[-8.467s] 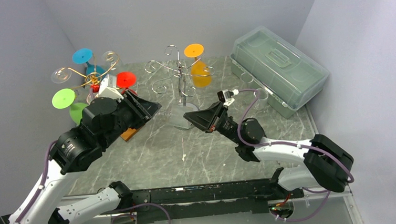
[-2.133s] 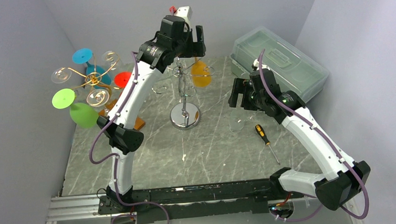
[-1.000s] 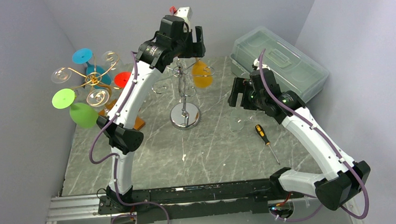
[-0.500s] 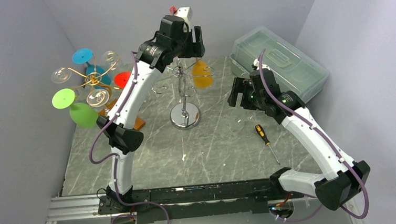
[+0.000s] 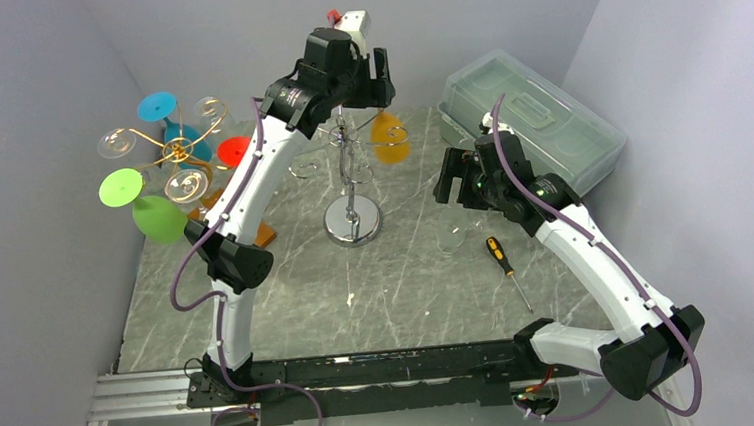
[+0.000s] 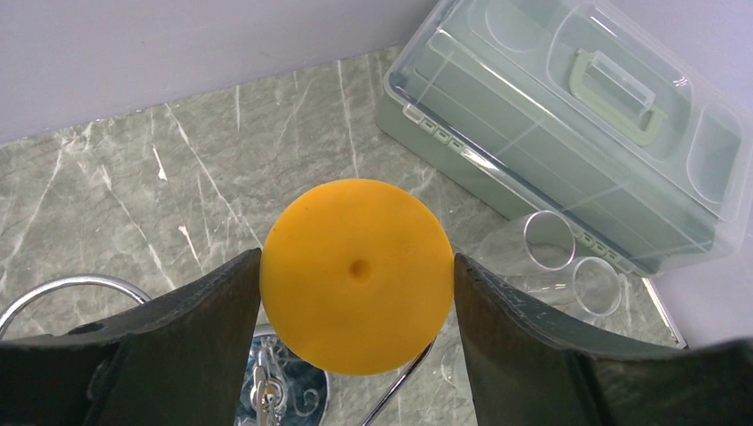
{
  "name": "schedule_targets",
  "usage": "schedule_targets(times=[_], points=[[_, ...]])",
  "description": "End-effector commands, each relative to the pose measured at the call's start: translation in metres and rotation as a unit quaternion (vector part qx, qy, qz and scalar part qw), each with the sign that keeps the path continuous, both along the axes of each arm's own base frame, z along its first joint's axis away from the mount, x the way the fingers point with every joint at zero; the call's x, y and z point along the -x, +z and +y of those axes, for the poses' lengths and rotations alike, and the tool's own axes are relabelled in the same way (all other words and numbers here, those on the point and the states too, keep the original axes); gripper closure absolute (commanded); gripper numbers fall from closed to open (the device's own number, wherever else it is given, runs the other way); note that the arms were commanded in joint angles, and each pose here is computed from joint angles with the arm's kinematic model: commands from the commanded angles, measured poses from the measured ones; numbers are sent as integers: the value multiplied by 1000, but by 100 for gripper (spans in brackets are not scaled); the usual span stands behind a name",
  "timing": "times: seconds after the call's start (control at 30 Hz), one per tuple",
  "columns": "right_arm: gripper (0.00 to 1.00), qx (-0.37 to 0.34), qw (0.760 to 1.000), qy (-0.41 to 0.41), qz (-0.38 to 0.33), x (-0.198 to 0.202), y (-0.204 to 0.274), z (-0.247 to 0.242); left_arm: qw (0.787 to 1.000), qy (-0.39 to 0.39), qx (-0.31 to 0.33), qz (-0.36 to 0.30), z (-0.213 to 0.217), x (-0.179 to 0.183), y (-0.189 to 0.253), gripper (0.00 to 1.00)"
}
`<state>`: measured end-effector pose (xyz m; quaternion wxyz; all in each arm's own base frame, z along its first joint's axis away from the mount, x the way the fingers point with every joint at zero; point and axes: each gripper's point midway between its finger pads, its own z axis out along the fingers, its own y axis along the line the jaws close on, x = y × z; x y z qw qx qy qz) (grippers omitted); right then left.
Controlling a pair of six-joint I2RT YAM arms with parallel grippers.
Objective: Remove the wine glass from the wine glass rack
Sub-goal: Pick up the wine glass from the wine rack.
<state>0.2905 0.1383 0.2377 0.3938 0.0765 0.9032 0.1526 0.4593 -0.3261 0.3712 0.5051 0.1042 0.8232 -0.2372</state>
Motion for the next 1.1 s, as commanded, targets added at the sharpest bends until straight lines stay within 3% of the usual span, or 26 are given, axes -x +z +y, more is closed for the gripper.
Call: schedule_targets(times=[0.0,1.07], points=[[5,-18,1000,-1,-20,-3,10,3,998,-16,29,-50,4,12,46,38],[5,-20,1000,-4,-22,1,12,0,996,-61,39,-60,-13,28,54,41]])
